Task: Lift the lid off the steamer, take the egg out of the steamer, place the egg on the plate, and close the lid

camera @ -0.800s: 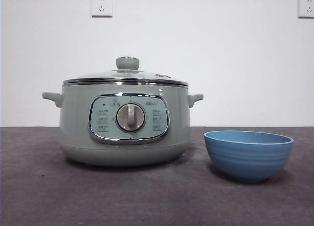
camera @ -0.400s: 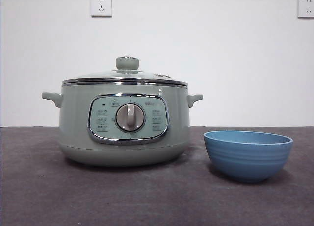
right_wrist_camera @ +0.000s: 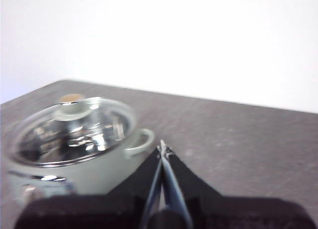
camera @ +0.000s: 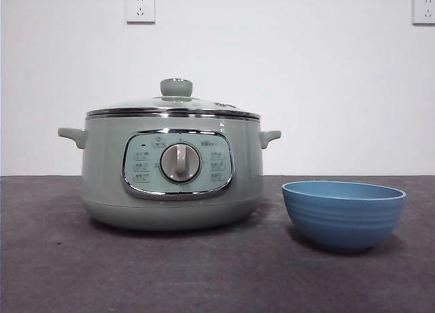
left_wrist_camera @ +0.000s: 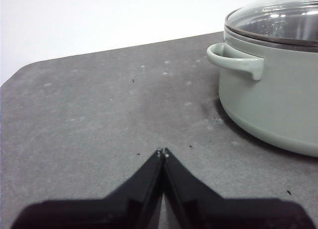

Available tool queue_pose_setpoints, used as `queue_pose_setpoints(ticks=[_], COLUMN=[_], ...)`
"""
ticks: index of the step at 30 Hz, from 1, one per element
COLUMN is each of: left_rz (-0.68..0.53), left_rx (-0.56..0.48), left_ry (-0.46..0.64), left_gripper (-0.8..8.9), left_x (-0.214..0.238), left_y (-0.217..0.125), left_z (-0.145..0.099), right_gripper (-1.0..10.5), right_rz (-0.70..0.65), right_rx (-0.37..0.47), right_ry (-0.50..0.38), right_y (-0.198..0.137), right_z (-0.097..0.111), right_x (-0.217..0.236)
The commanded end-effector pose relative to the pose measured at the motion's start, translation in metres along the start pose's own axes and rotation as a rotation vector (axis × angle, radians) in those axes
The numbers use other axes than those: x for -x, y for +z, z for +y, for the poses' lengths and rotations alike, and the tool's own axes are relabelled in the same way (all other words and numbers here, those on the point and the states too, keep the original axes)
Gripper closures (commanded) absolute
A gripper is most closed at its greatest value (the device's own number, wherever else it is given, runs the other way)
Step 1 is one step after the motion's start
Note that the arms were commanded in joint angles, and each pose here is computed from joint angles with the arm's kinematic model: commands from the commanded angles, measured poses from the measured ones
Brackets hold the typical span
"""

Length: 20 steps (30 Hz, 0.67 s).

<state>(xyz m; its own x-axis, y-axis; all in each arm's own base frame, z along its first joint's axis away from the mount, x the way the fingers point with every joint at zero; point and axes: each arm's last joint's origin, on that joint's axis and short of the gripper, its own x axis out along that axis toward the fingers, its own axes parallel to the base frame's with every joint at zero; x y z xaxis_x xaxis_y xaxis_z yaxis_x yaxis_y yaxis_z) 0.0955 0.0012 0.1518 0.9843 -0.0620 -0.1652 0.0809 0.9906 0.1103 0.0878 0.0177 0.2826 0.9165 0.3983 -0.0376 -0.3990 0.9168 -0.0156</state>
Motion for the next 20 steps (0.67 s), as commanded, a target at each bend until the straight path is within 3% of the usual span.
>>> queue_pose_setpoints(ticks=[1,9,20], left_rz=[0.009,0.009,0.009], left_rx=[0.007,0.007,0.007], left_ry=[0.002,0.002,0.002], left_gripper=[8.16,8.16,8.16], left_x=[-0.001,-0.001,-0.001], left_y=[-0.004,-0.004,-0.004], left_z=[0.000,0.000,0.000], right_gripper=[9.5,9.5,9.5], right_rz=[-0.032,0.023,0.055], right_rx=[-0.031,-0.068,-0.089], right_ry=[-0.048,-0.203,-0.207], right_y=[-0.033,-0.094,-0.122], right_z=[-0.003,-0.007,-0.007], right_x=[-0.005,-0.008,-0.010])
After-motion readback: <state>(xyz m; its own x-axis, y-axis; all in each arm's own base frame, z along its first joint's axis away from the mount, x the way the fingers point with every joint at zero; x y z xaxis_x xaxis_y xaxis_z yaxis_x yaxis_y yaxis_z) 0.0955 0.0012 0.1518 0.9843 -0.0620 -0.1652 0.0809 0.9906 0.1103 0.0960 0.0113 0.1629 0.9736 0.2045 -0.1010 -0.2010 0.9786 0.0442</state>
